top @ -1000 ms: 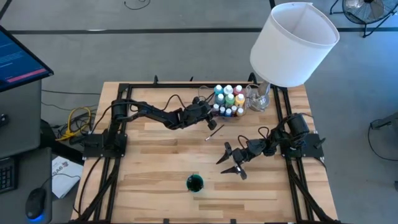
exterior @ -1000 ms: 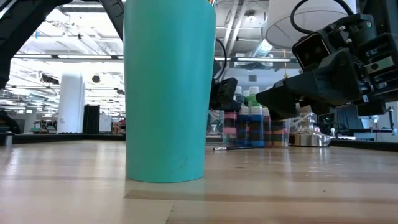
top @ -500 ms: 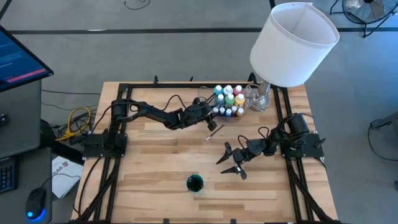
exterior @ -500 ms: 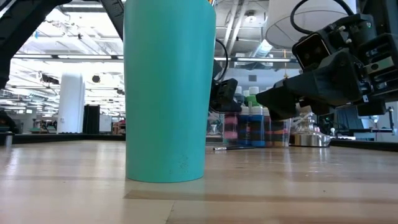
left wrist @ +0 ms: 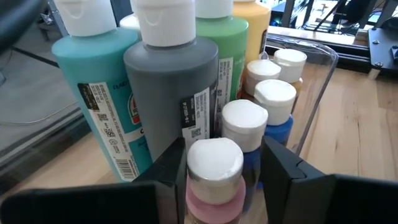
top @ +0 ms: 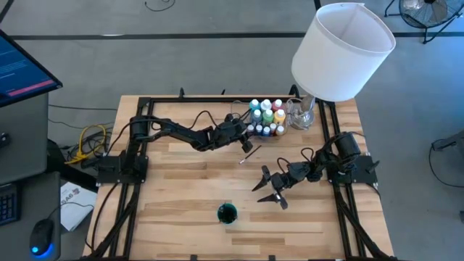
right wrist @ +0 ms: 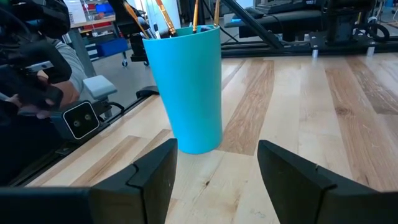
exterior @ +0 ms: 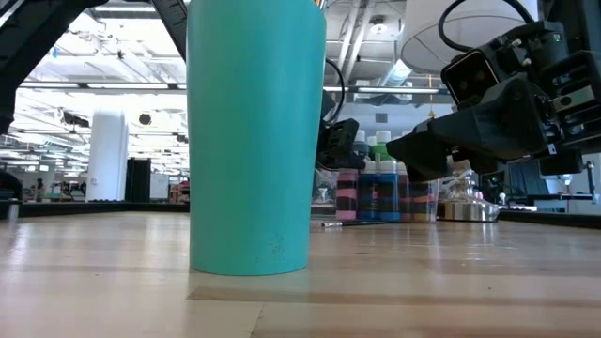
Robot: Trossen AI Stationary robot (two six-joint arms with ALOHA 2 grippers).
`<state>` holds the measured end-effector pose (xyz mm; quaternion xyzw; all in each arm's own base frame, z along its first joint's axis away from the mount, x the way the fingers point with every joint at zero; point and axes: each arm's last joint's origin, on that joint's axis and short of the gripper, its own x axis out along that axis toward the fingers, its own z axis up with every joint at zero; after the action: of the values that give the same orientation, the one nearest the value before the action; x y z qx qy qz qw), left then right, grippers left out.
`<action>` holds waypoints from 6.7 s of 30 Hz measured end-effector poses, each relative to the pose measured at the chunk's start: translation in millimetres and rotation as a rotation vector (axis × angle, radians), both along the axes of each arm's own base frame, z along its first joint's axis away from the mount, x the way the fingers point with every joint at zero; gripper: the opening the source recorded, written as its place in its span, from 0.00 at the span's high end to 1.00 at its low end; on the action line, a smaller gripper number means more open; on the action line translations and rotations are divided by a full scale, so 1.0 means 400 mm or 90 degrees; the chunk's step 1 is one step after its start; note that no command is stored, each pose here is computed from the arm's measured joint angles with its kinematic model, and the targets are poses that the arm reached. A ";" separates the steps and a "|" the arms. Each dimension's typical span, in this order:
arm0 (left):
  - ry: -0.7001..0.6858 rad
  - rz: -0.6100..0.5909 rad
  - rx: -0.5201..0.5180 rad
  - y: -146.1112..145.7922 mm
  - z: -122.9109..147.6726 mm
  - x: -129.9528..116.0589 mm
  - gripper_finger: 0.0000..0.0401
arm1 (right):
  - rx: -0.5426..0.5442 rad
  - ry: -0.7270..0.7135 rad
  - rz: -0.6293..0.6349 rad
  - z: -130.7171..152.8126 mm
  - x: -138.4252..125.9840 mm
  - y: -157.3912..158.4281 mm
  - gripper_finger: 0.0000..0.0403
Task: Pick & Place Paint Supplies
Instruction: Put the small pink paint bottle into the transparent bin, then put the silver paintbrush into the green cup
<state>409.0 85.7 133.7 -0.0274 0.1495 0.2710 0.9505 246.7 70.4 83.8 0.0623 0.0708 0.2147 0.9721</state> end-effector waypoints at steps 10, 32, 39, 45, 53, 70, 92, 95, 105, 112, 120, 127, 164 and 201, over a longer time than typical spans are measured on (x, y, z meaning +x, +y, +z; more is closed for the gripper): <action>0.010 -0.004 0.016 -0.002 0.014 -0.005 0.75 | -0.001 0.003 0.000 -0.001 0.000 0.000 0.46; -0.013 -0.023 0.068 -0.017 0.071 -0.005 0.61 | 0.005 0.007 -0.004 -0.001 0.001 -0.003 0.46; -0.032 -0.050 0.100 -0.050 0.156 -0.020 0.58 | 0.008 0.007 -0.005 -0.001 0.001 -0.003 0.46; 0.035 -0.111 0.115 -0.124 0.194 -0.040 0.58 | 0.013 0.014 -0.005 -0.003 -0.003 -0.004 0.46; 0.155 -0.100 0.060 -0.150 0.101 -0.102 0.64 | 0.001 0.009 -0.099 0.019 -0.062 -0.016 0.46; 0.125 -0.152 -0.034 -0.158 -0.028 -0.271 0.67 | 0.087 0.035 -0.338 0.036 -0.101 -0.068 0.46; 0.109 -0.229 -0.028 -0.172 -0.118 -0.171 0.68 | 0.065 0.151 -0.389 0.007 -0.035 -0.085 0.46; 0.115 -0.232 -0.030 -0.175 -0.130 -0.160 0.68 | 0.061 0.159 -0.390 0.004 -0.036 -0.085 0.46; 0.123 -0.176 -0.029 -0.170 -0.147 -0.158 0.68 | 0.049 0.170 -0.390 -0.001 -0.038 -0.085 0.46; 0.136 -0.118 -0.007 -0.162 -0.149 -0.161 0.68 | 0.049 0.169 -0.390 -0.001 -0.038 -0.085 0.46; 0.149 -0.133 -0.006 -0.153 -0.151 -0.163 0.68 | 0.050 0.169 -0.390 -0.001 -0.038 -0.085 0.46; 0.158 -0.153 -0.033 -0.129 -0.155 -0.167 0.76 | 0.050 0.169 -0.389 -0.001 -0.038 -0.085 0.46; 0.200 -0.148 -0.061 -0.113 -0.165 -0.181 1.00 | 0.057 0.168 -0.390 0.000 -0.038 -0.084 0.46; 0.000 -0.147 -0.022 -0.160 0.068 -0.447 1.00 | 0.055 0.257 -0.522 0.002 0.042 -0.252 0.50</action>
<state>230.3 21.9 160.7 -0.0267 0.1561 0.1574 0.9748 263.5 -30.3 84.6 0.1662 0.2192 -0.2013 0.9401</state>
